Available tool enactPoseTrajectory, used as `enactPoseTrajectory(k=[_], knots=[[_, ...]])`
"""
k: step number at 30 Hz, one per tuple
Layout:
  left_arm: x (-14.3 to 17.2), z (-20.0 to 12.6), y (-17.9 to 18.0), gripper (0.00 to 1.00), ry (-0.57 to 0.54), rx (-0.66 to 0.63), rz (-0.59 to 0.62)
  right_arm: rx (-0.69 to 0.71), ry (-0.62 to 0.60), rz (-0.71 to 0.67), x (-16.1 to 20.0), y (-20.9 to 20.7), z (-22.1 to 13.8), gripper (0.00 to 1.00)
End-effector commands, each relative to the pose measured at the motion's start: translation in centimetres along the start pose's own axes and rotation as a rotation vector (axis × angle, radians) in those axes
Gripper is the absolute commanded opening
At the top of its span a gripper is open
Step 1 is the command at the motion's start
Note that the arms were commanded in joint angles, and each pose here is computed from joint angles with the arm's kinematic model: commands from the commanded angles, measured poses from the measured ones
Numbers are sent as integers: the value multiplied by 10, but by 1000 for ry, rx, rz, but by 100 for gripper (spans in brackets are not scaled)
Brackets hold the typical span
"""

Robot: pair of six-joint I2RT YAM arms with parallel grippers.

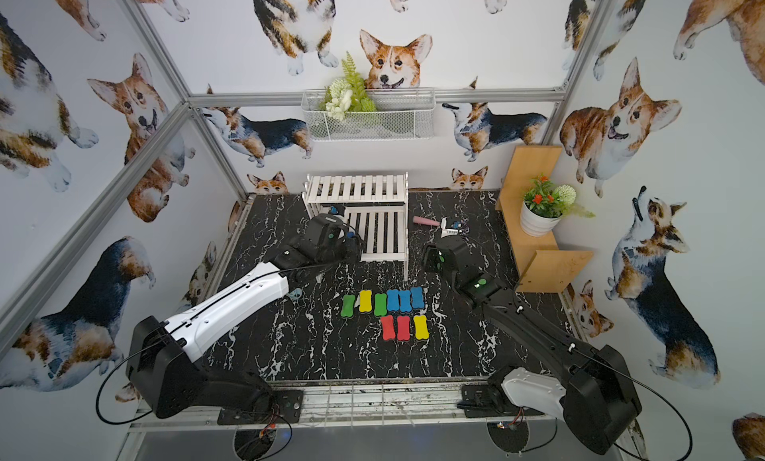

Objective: Remove the whiteboard erasers from the shelf
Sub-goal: Adjust the shelf at the center of the board, then pick up the whiteboard eraser from the shelf.

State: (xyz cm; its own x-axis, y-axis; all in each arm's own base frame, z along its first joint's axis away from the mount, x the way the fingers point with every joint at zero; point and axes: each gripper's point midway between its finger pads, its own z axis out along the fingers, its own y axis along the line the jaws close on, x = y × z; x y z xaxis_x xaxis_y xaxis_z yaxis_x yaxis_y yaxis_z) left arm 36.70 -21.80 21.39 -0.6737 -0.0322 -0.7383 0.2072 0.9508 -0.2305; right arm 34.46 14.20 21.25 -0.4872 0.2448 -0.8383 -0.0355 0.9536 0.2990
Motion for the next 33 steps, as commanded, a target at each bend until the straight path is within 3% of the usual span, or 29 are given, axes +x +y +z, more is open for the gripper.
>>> enactPoseTrajectory(k=[1, 22, 33], knots=[[-8, 7, 2, 59, -16, 13, -21, 15, 4, 9, 6, -6, 0, 62], [4, 40, 14, 57, 18, -69, 24, 34, -52, 35, -4, -14, -16, 62], [7, 45, -4, 53, 36, 11, 41, 19, -68, 42, -9, -11, -18, 66]])
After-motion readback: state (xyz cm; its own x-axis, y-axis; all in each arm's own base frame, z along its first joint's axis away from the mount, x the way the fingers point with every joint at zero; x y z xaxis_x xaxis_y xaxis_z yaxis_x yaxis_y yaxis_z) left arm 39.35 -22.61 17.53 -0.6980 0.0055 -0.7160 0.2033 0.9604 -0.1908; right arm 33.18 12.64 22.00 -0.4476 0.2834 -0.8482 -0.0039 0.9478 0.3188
